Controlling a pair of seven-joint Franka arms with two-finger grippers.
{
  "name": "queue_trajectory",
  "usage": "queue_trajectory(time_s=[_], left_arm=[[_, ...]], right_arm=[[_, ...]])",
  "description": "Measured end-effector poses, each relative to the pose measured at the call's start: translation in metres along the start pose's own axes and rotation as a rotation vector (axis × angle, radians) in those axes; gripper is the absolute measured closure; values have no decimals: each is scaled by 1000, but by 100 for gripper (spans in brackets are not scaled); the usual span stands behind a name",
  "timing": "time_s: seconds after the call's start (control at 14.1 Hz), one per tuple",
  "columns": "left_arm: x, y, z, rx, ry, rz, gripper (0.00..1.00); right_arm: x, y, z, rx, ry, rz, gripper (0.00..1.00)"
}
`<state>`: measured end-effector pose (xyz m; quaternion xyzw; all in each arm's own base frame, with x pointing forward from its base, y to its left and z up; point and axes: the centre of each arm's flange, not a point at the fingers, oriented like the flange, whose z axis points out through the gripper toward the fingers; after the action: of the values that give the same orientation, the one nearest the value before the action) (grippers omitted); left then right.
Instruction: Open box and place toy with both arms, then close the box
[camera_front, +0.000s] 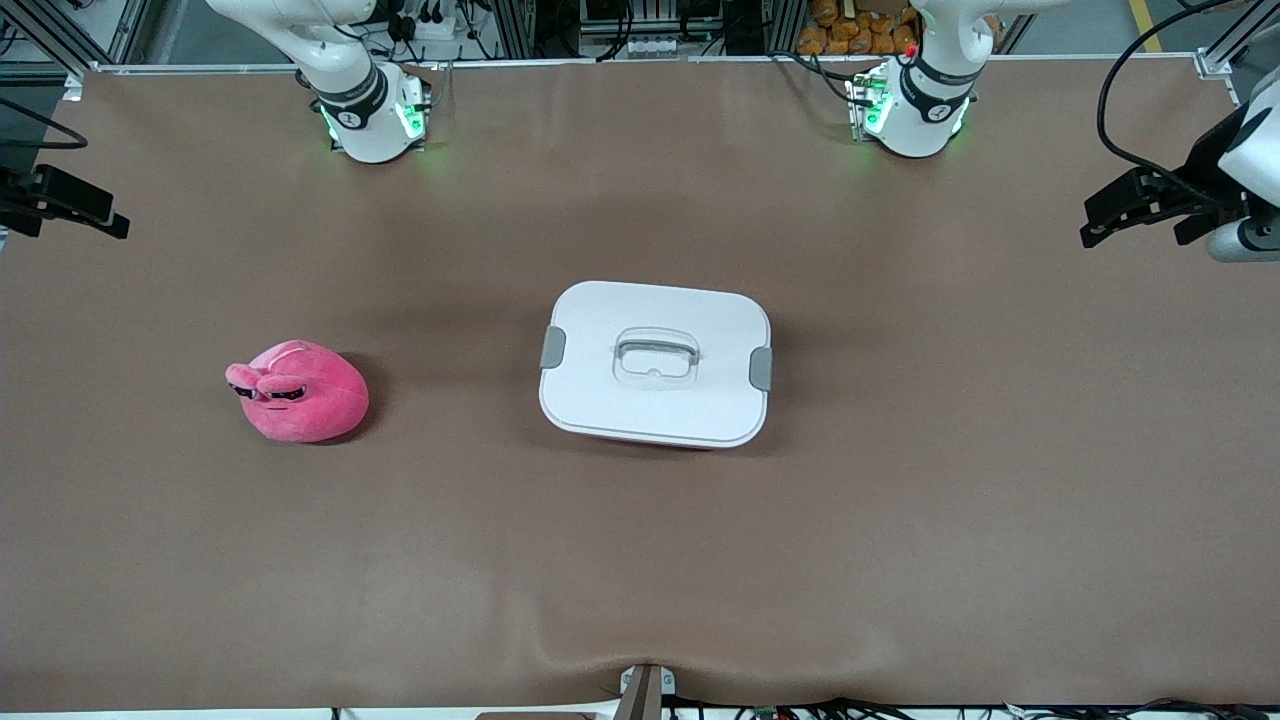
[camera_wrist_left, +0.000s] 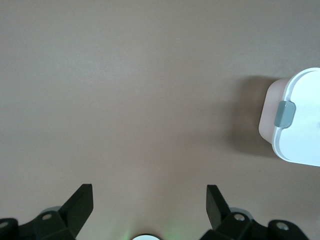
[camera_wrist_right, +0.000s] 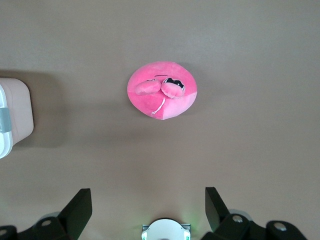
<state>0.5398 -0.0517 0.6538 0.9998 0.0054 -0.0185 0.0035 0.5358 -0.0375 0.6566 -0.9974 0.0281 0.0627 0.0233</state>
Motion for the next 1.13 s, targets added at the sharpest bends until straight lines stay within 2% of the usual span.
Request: queue_trajectory(time_s=[0.78,1.13], left_arm=[[1,0,0,0,4,0,0],[14,0,21,0,-35,-1,0]], right_arm=[[0,0,0,0,0,0,0],[0,0,0,0,0,0,0]])
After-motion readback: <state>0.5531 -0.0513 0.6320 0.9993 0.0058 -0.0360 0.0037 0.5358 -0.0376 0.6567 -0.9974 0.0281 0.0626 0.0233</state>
